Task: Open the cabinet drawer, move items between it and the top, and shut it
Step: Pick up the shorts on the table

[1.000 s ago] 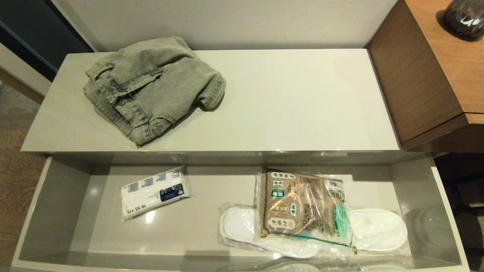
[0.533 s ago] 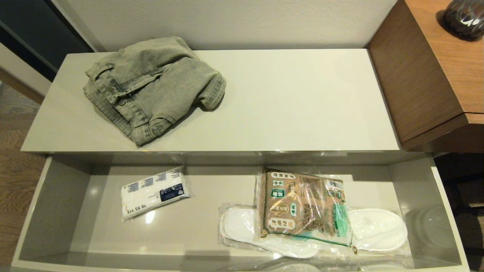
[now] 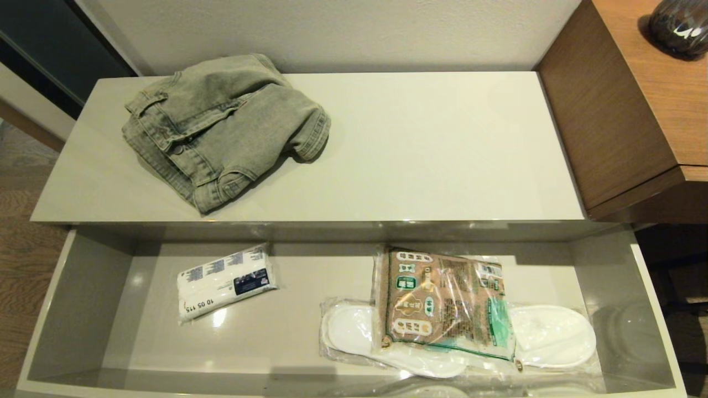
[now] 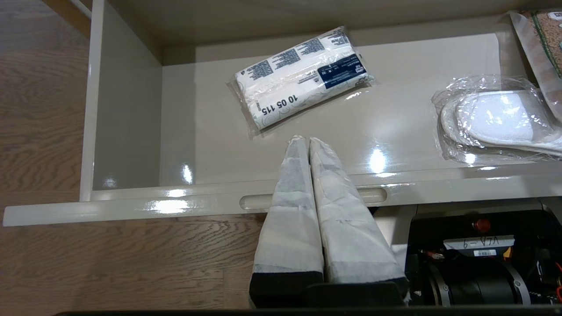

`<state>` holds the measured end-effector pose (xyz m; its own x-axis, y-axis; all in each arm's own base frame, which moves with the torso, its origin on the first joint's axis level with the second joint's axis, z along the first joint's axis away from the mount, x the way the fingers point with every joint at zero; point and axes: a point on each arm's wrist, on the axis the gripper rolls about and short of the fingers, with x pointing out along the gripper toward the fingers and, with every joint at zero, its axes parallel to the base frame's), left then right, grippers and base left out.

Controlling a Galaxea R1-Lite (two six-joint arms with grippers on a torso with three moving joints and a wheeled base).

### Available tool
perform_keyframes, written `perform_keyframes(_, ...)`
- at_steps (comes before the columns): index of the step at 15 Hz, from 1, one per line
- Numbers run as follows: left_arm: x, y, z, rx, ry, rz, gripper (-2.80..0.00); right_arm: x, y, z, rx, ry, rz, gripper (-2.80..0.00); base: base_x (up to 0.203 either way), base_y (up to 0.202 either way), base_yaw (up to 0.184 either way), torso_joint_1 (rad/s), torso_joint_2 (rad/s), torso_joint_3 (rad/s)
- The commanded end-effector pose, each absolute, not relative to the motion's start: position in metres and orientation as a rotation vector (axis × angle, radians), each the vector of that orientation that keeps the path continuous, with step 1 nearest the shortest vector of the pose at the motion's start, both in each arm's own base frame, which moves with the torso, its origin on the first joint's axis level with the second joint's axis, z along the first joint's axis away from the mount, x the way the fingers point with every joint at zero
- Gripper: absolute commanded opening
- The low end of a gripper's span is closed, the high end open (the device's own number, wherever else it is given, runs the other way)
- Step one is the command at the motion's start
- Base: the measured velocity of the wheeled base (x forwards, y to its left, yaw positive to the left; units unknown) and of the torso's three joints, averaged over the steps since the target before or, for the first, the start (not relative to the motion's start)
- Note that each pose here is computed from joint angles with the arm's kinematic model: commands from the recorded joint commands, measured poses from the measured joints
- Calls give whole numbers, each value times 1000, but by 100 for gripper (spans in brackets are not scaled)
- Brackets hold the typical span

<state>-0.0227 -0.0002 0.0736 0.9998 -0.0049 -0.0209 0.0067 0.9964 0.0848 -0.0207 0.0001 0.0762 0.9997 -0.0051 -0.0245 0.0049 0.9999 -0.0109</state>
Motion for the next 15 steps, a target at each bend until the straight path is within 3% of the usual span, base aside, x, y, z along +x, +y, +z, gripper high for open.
perform_keyframes(1, -23, 0, 73, 86, 21, -6, -280, -21, 0, 75, -18, 29, -1, -280, 0, 0, 0, 0, 0, 0)
perform_keyframes(15, -23, 0, 73, 87, 21, -6, -280, -21, 0, 75, -3, 29, -11, -280, 0, 0, 0, 0, 0, 0)
